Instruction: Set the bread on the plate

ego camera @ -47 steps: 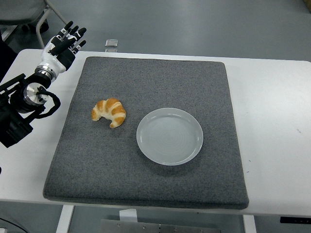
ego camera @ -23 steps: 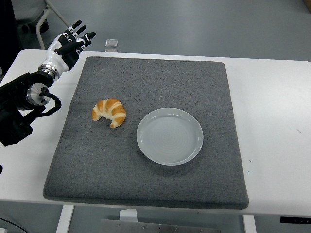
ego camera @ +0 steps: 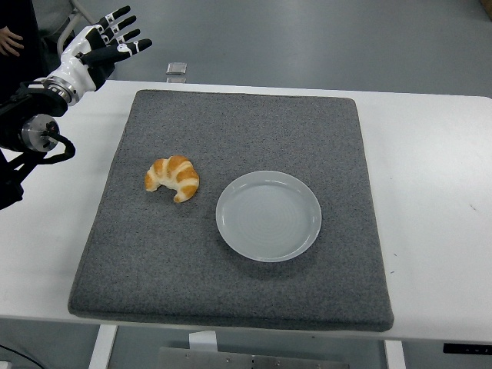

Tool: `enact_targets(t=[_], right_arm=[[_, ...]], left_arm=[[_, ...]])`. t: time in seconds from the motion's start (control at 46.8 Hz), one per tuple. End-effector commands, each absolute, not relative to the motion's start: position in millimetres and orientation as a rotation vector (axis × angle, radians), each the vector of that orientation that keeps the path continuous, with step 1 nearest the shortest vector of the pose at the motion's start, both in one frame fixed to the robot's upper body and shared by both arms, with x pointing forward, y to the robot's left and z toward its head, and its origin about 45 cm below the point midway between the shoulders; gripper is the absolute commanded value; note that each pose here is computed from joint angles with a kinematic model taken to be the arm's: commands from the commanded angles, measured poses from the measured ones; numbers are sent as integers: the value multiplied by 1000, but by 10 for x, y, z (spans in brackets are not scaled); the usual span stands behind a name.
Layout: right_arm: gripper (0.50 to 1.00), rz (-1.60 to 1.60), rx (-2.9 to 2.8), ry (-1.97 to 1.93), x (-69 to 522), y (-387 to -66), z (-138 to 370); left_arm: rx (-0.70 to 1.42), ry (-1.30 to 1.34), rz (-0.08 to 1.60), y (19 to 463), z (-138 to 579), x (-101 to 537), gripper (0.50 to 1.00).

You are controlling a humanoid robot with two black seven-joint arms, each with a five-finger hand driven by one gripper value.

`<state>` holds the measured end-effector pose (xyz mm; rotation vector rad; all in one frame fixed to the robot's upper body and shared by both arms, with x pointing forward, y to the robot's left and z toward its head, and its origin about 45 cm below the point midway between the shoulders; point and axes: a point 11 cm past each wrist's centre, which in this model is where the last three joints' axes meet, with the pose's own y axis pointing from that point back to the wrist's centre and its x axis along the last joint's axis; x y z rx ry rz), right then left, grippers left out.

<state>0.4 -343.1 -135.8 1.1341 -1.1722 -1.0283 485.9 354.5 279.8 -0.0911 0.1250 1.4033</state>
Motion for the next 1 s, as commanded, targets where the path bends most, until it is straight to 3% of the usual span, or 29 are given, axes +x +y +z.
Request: enact_targets(t=[0.0, 0.598, 0.983], right_arm=[[930, -1028, 1134, -1173, 4, -3431, -1358], [930, -1028, 1134, -1173, 4, -3431, -1358], [930, -1028, 1134, -1173, 4, -3431, -1358]], left_arm=[[-36, 83, 1382, 3537, 2826, 4861, 996], [334, -221, 1014, 3052, 2881, 4623, 994], [596, -409, 838, 3136, 2806, 4404, 994]])
